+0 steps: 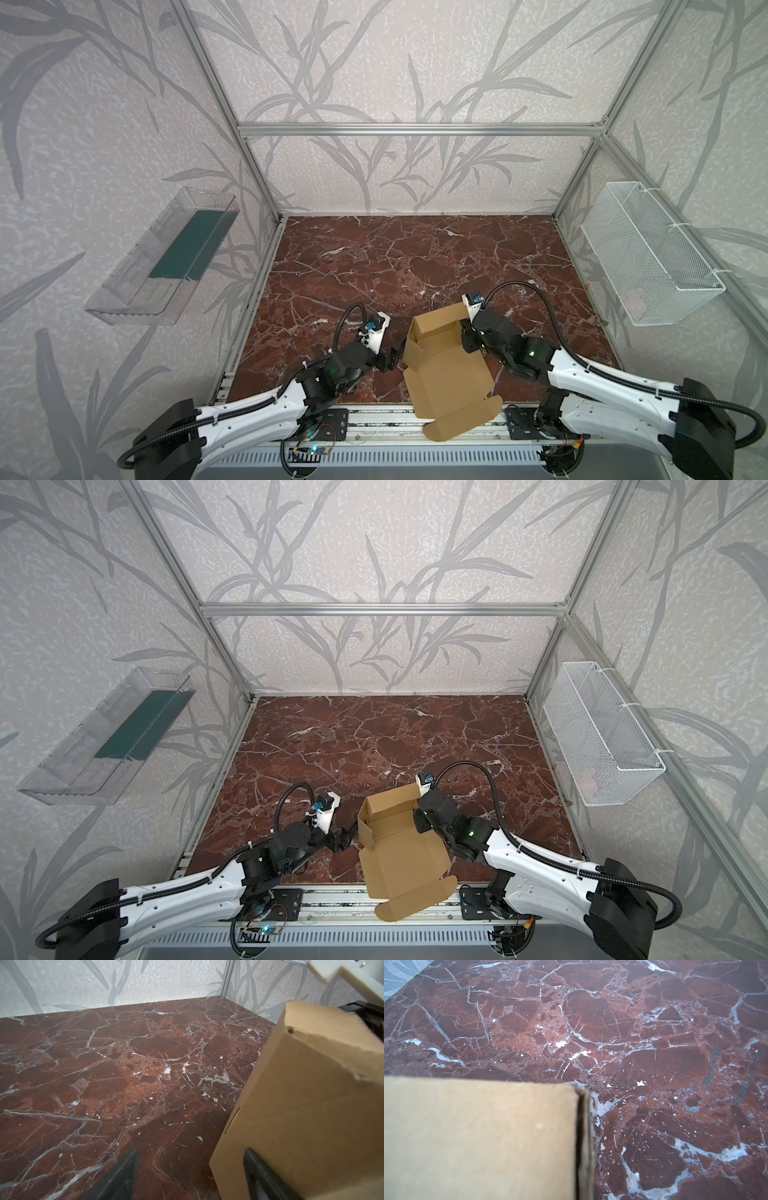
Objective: Fold the paper box
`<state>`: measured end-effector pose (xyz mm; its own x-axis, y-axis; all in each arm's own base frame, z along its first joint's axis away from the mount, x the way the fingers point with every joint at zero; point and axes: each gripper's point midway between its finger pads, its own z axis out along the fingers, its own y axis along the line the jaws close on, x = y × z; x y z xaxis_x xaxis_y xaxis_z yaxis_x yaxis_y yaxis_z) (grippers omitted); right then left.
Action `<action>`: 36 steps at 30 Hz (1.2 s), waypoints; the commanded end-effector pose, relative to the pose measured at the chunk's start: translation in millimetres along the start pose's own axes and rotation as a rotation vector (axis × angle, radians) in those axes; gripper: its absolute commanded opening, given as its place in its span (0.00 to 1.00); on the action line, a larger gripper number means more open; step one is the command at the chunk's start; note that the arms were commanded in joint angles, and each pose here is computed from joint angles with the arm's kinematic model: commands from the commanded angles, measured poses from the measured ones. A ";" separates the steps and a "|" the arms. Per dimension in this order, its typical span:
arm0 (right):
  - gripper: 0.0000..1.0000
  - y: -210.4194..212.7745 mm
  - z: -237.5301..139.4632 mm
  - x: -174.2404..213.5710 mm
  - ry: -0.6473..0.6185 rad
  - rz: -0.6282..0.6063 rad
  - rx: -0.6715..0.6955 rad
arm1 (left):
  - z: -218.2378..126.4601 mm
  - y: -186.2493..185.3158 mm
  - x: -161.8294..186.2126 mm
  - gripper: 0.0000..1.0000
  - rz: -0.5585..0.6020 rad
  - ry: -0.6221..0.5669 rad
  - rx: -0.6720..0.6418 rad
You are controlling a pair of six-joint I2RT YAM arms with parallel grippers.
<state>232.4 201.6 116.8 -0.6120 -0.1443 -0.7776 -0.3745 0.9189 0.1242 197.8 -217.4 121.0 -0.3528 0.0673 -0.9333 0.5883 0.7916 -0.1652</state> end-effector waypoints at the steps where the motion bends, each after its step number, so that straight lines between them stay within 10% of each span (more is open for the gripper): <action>1: 0.00 -1.3 -0.6 -7.1 -0.024 0.019 0.009 | -0.1 -6.7 1.0 0.80 -0.039 -0.008 0.045; 36: 0.00 -3.5 1.8 -1.9 -0.001 0.023 0.023 | 11.1 -39.6 -0.9 0.81 -0.031 0.030 0.180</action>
<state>232.7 201.2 112.7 -0.6213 -0.1458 -0.7699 -0.3667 0.9224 0.1212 174.8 -248.0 101.9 -0.4307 0.1108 -0.8957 0.6956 0.6731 -0.2512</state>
